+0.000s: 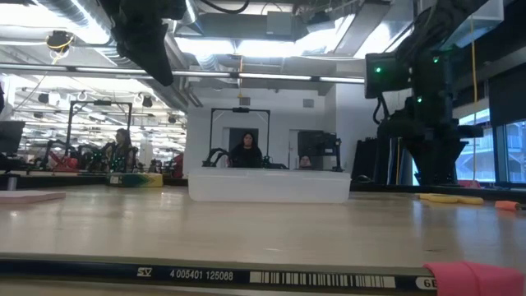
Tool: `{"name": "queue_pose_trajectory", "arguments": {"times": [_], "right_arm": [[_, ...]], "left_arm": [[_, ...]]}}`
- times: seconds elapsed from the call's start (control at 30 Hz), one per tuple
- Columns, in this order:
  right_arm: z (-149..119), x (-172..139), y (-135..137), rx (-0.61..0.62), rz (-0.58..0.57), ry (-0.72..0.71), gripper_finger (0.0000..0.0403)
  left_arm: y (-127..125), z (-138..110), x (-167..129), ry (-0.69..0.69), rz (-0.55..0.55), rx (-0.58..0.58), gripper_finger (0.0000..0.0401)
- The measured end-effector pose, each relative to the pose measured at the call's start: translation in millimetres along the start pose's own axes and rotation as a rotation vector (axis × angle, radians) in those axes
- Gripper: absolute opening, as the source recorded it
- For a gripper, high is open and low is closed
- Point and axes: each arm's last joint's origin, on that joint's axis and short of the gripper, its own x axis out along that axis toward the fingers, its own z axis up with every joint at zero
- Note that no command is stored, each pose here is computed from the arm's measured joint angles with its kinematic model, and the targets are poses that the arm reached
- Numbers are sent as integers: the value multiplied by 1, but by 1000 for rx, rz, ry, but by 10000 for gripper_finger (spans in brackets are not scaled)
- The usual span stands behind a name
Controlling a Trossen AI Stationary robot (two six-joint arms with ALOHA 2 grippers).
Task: Pack school essentials
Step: Put the yellow scissors into the black supply box
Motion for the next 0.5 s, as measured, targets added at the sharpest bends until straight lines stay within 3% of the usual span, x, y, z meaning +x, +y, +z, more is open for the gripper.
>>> {"name": "queue_pose_trajectory", "arguments": {"times": [0.5], "right_arm": [[7,27,6,-32,-29,105,144]], "left_arm": [[0,0,0,0,0,0,80]]}}
